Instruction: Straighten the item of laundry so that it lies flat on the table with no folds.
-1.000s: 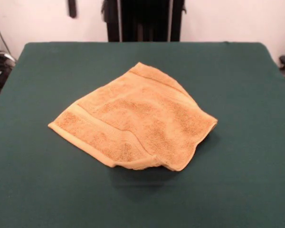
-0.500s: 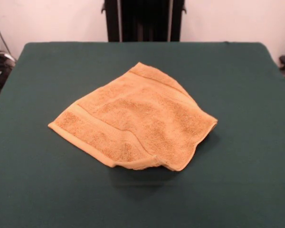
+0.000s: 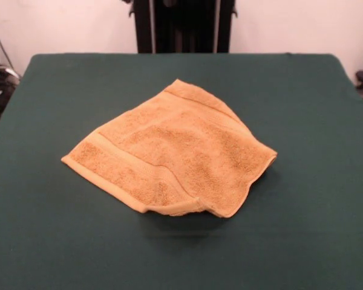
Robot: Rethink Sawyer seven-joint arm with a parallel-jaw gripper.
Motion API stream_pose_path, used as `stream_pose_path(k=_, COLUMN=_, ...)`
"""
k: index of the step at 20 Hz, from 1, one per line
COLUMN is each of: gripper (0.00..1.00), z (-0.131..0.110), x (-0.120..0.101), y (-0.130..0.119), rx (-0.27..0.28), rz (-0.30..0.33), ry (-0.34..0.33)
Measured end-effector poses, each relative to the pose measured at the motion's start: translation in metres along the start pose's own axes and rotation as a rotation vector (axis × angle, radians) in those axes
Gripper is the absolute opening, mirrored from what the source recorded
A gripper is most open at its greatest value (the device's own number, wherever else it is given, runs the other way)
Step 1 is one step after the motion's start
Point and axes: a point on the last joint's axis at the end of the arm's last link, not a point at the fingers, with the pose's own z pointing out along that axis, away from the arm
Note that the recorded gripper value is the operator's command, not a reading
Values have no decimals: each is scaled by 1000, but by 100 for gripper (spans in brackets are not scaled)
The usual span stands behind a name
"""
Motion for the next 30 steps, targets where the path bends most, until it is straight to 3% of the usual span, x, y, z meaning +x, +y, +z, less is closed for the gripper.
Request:
stream_pose_path(k=8, gripper=100, z=39, x=30, y=49, rx=-37, rz=-52, ry=35)
stream_pose_path(k=10, gripper=100, z=41, x=37, y=58, rx=-44, rz=-55, ry=41)
stream_pose_path(k=16, gripper=100, z=41, x=84, y=100, rx=-67, rz=-65, ry=87)
stream_pose_path(k=25, gripper=100, z=44, x=126, y=106, rx=-29, rz=-64, ry=98)
stream_pose_path(k=30, gripper=100, z=29, x=144, y=108, rx=0, rz=-59, ry=82)
